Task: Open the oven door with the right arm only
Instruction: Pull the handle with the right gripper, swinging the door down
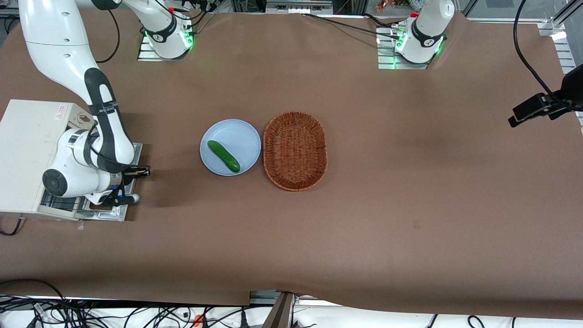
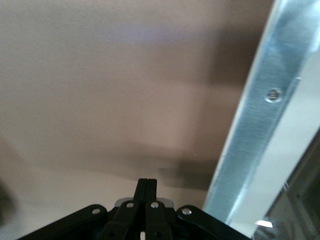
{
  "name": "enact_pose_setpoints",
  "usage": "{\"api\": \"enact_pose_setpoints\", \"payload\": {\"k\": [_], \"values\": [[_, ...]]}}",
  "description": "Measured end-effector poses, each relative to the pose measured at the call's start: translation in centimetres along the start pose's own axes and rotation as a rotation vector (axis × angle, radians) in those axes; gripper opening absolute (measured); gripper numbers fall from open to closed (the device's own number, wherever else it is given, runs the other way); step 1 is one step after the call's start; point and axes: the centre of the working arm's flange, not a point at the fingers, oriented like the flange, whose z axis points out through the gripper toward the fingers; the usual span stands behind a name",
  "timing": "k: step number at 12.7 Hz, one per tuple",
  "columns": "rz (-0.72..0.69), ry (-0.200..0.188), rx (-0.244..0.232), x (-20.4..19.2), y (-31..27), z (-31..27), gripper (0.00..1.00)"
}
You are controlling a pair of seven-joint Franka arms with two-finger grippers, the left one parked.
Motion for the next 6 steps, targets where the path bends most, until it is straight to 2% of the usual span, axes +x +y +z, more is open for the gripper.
{"api": "enact_pose_setpoints", "payload": {"k": [4, 6], "values": [[-0.035, -0.046, 0.019, -0.2, -3.0, -5.7, 0.05], [-0.058, -0.056, 0.025, -1.3, -4.0, -10.8, 0.28]]}}
